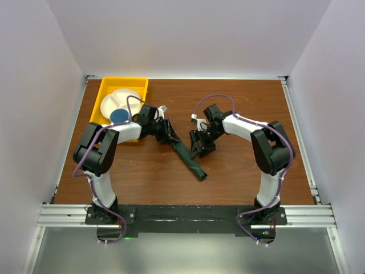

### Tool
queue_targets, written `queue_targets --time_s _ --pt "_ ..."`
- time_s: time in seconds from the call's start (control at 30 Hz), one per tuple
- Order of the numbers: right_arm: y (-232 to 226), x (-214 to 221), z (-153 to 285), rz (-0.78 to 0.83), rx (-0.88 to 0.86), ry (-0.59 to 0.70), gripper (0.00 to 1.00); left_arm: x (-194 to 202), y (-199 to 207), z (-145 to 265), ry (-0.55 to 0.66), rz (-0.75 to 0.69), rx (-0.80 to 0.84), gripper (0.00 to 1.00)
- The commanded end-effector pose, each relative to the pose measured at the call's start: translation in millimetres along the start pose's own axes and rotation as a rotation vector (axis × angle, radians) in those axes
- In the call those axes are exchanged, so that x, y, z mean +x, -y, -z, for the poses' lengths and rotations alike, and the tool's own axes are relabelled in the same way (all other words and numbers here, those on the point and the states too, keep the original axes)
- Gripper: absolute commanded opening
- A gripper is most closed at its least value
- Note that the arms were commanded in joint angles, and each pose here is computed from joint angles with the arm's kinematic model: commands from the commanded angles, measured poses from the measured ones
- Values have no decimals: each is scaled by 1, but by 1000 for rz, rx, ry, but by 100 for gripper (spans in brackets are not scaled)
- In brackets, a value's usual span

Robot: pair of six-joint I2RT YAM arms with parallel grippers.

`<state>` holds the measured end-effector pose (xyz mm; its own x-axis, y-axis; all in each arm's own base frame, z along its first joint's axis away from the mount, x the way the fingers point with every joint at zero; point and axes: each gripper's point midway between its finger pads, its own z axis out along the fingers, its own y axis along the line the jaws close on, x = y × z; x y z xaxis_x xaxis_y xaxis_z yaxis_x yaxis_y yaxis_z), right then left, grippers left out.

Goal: Fold the napkin, place the utensils inside, and roll it up
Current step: Roll the napkin with the utensil

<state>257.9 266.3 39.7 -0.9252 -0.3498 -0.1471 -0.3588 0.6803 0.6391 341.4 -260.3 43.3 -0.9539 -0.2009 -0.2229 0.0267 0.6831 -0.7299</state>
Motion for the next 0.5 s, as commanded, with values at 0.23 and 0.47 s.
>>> queue_targets --time_s 0.23,0.47 --pt "29 52 17 56 416 -47 60 -8 -13 -2 20 -27 -57 33" --pt "48 55 28 57 574 -25 51 -14 -6 3 18 -46 -68 33"
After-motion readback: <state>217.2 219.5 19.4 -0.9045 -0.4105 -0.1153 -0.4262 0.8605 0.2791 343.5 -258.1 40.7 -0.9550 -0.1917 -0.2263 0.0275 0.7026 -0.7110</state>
